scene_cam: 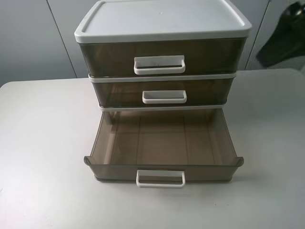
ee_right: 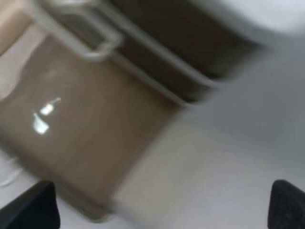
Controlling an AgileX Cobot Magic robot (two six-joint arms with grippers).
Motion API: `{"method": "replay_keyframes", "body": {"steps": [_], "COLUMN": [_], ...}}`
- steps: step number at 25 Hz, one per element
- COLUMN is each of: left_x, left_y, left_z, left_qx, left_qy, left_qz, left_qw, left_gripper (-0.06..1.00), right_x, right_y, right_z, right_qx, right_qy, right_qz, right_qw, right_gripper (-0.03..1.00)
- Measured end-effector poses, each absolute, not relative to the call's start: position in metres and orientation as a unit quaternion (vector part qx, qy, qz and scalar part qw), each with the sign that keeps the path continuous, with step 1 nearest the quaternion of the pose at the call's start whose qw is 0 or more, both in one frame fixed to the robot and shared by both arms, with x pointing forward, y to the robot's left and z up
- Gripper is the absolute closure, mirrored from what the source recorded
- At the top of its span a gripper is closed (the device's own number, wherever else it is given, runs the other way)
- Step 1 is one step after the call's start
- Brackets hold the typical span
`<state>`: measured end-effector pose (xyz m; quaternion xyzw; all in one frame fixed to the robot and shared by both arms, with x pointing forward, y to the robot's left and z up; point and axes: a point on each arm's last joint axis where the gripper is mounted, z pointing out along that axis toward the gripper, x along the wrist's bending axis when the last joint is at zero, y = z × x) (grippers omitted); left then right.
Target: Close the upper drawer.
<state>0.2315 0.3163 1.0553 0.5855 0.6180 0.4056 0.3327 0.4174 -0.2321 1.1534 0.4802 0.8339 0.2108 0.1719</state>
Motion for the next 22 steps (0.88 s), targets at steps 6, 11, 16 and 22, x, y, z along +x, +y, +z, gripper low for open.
{"method": "replay_keyframes", "body": {"steps": [6,11,16,22], "left_x": [0.231,0.231,0.231,0.231], "left_y": [0.316,0.316,0.316,0.316], "left_z": [1.055,1.055,1.055,1.055], "left_qx": [0.586,0.586,0.586,0.586], "left_qy": [0.618,0.618,0.618,0.618], "left_qz": [0.406,0.406,0.406,0.406], "left_qw": [0.333,0.333,0.333,0.333], "left_gripper": [0.2,0.2,0.2,0.2], "right_x": [0.379,0.35,0.328,0.302], "right_y": [-0.29,-0.304,-0.299,-0.293], "right_z": [1.183,1.169,1.137,1.098], "right_qx": [0.582,0.613,0.629,0.629], "right_qy": [0.729,0.692,0.696,0.69], "right_qz": [0.198,0.184,0.205,0.262], "right_qw": [0.302,0.334,0.279,0.243], "right_gripper": [0.31,0.31,0.31,0.31]}}
